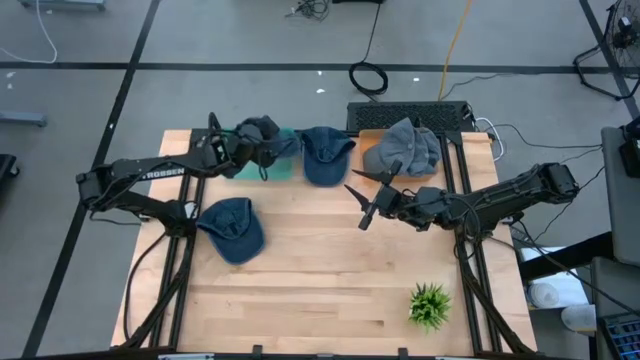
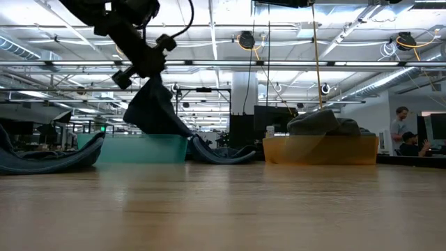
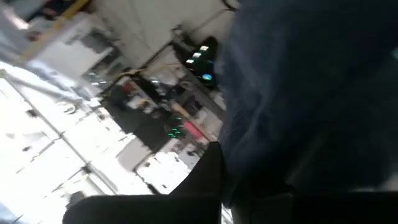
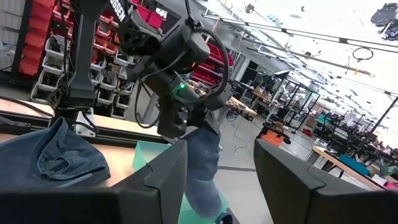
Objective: Pick & Place hat
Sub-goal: Put the right dark blue cap into the blue bin, then put the top dark blue cap into the blue bin
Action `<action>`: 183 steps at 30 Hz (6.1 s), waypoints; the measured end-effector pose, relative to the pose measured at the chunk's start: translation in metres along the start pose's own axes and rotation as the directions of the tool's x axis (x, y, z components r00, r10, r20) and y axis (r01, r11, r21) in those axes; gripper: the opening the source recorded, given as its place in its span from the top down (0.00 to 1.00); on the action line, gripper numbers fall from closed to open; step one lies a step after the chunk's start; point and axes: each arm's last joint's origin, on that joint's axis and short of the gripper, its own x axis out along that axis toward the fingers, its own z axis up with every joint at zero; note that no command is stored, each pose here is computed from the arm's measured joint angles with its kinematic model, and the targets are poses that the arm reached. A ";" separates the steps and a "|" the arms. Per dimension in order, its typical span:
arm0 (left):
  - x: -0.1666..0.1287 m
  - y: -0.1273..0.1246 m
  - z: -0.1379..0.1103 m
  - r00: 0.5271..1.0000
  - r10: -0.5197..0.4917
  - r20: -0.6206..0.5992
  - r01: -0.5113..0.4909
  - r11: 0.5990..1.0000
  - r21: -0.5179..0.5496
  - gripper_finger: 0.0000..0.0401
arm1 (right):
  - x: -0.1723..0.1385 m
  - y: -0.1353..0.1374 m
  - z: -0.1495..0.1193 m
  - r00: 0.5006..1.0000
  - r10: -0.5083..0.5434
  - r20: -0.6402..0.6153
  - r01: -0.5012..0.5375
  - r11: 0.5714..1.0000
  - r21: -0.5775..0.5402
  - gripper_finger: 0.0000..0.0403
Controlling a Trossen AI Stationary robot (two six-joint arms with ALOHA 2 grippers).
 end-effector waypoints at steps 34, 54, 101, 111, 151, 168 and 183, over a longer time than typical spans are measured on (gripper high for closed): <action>0.008 -0.043 -0.022 0.918 -0.356 -0.175 0.348 0.934 -0.076 0.83 | 0.007 -0.009 -0.004 0.999 -0.041 -0.011 0.041 0.998 0.054 0.57; -0.024 -0.056 0.006 0.888 -0.451 -0.087 0.379 0.827 -0.415 0.22 | 0.008 -0.011 -0.005 0.999 -0.050 -0.015 0.051 0.997 0.050 0.56; 0.048 -0.041 -0.094 0.764 -0.642 -0.063 -0.463 -0.478 -0.746 0.12 | 0.009 -0.009 -0.012 0.997 -0.028 -0.069 0.035 0.994 0.107 0.57; 0.097 -0.052 -0.030 0.723 -0.681 0.114 -0.206 -0.370 -0.906 0.12 | 0.009 -0.009 -0.012 0.997 -0.025 -0.074 0.033 0.994 0.103 0.57; 0.083 -0.034 0.020 0.766 -0.626 0.145 0.061 -0.153 -0.986 0.12 | 0.012 -0.016 -0.033 0.990 -0.060 -0.129 0.069 0.995 0.070 0.56; 0.072 -0.027 -0.001 0.790 -0.612 -0.039 -0.123 -0.096 -0.988 0.12 | 0.010 -0.014 -0.044 0.987 -0.052 -0.151 0.053 0.999 0.007 0.56; -0.016 0.008 -0.021 0.858 -0.404 0.318 0.215 -0.281 -0.935 0.12 | 0.010 -0.013 -0.044 0.988 -0.029 -0.149 0.047 0.992 0.120 0.57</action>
